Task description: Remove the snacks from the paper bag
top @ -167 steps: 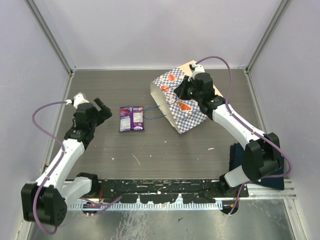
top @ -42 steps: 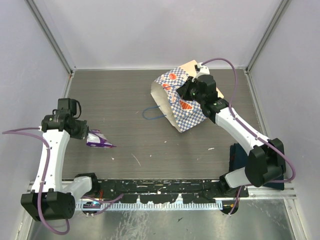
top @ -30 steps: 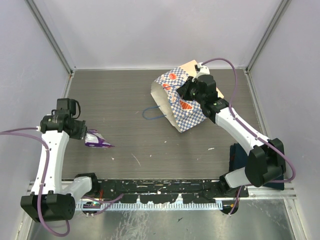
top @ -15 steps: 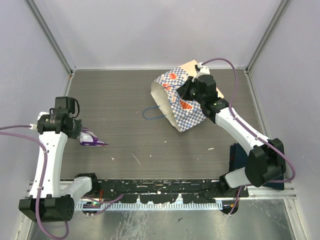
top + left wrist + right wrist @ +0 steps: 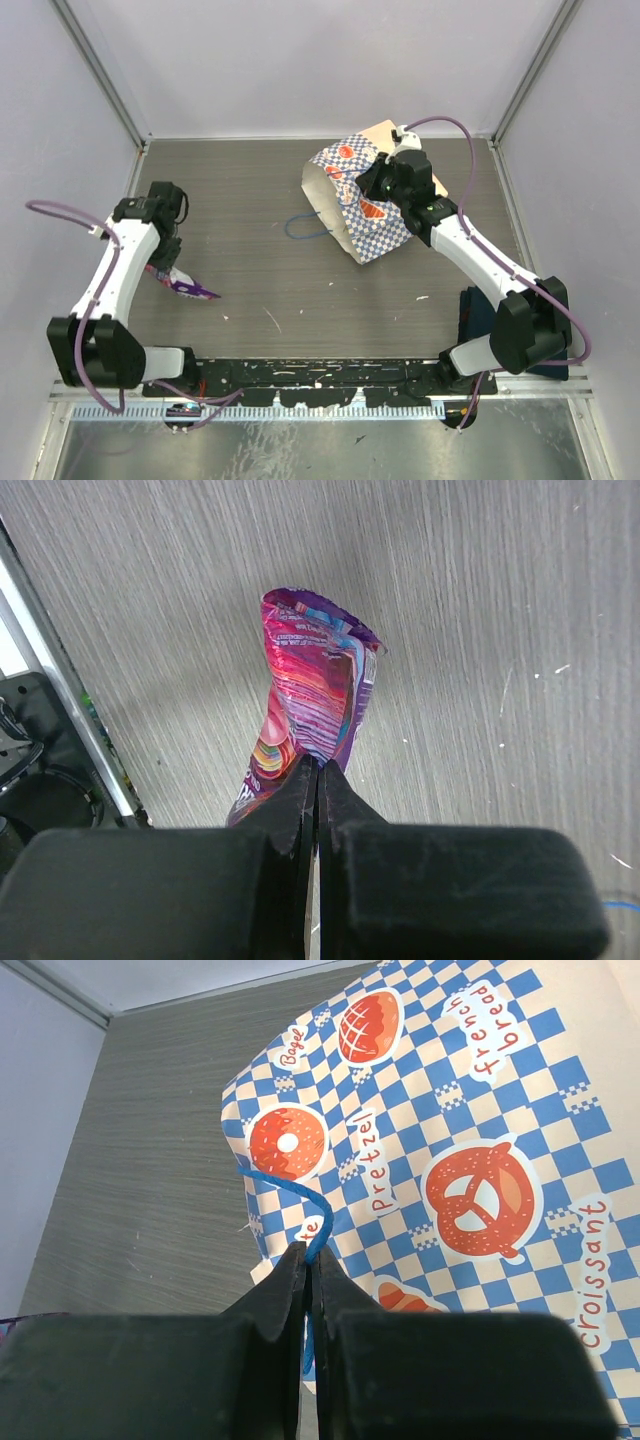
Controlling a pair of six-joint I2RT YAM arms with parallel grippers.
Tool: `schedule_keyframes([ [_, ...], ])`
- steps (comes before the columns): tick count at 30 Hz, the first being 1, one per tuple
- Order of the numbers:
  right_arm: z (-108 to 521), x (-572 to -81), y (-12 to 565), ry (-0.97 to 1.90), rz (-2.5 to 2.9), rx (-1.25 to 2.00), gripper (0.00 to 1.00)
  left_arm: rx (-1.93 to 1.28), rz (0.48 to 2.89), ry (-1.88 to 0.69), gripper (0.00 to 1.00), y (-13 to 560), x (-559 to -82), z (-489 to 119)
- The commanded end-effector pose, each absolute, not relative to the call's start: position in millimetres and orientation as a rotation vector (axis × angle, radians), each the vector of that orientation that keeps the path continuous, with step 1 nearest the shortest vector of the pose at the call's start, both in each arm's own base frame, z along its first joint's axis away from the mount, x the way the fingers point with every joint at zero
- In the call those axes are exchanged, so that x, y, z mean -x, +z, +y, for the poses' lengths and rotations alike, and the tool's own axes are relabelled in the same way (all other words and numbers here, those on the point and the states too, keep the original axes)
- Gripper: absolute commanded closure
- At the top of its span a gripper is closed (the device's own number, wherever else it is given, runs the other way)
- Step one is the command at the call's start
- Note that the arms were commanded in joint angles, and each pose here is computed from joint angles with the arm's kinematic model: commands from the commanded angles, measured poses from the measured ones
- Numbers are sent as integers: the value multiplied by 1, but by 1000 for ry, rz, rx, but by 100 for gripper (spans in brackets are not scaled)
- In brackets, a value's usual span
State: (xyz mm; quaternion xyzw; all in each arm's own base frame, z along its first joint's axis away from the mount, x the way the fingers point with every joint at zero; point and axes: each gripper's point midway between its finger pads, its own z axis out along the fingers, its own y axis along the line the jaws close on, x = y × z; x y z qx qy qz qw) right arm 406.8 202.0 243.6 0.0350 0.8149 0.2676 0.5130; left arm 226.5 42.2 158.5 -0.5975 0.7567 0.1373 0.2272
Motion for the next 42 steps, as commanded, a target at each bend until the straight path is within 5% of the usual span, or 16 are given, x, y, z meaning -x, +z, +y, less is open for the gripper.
schedule_keyframes([
  [1, 191, -415, 266, 608, 1891, -137, 99, 1627, 2027, 453, 100, 165, -252, 51],
  [11, 190, -417, 265, 588, 1895, -129, 99, 1535, 2165, 947, 100, 153, -273, 63],
  [40, 190, -416, 266, 572, 1898, -82, 99, 1526, 2290, 881, 100, 117, -329, 41],
  [42, 190, -416, 265, 571, 1899, -82, 99, 1528, 2291, 867, 86, 116, -332, 39],
])
